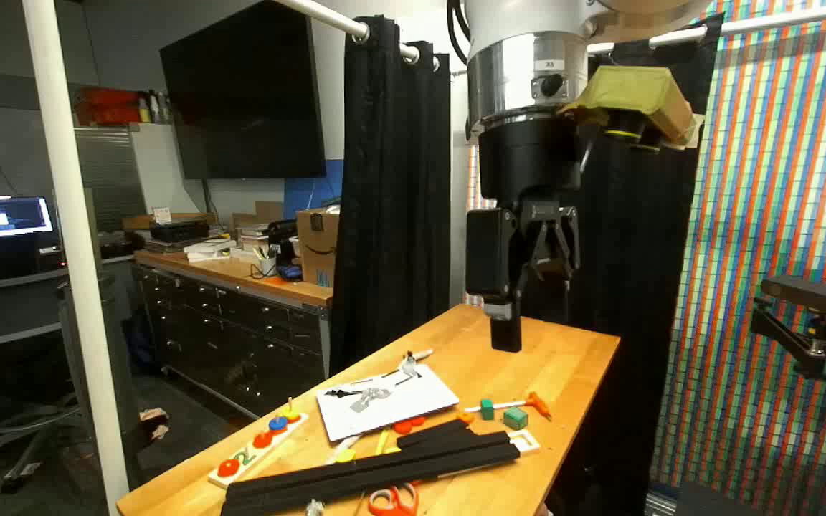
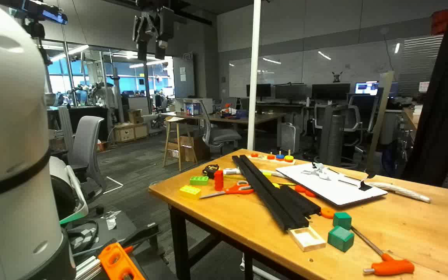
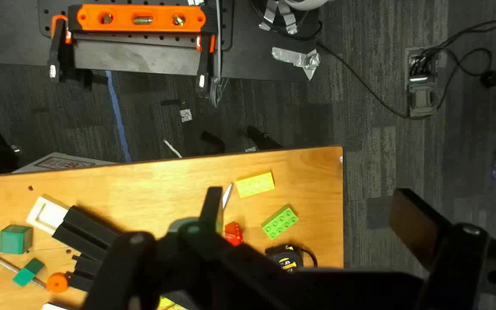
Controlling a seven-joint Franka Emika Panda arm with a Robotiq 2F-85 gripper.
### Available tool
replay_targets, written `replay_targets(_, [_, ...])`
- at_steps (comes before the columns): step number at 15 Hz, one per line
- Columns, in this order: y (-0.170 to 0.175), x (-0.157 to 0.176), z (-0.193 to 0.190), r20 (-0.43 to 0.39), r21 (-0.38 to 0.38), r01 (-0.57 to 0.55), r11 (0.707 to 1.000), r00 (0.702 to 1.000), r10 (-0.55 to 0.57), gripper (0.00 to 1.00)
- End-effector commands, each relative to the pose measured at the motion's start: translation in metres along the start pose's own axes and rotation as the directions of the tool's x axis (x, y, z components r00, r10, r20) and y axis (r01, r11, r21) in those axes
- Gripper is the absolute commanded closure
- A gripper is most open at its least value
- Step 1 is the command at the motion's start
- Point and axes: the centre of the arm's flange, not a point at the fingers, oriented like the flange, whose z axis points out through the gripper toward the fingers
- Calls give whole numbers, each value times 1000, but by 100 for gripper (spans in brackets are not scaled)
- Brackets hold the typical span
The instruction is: Turn the black object clockwise then put the green block on he first position on the wooden board
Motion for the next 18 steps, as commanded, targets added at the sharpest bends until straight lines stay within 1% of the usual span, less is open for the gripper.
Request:
replay_targets(1, [0,0,-2,-4,1,1,1000,1000,-1,0])
replay_targets(7, [-2,-2,-9,-22,6,4,1000,1000,-4,0])
replay_targets(10, [15,7,2,-46,-41,49,998,998,-51,0])
replay_targets(12, [28,21,9,-52,-87,91,992,994,-95,0])
replay_targets(14, [41,36,16,-63,-159,167,973,982,-179,0])
replay_targets(15, [48,44,22,-73,-184,212,960,971,-229,0])
replay_targets(16, [55,52,27,-83,-202,257,945,957,-278,0])
replay_targets(18, [73,71,46,-108,-245,345,906,919,-379,0])
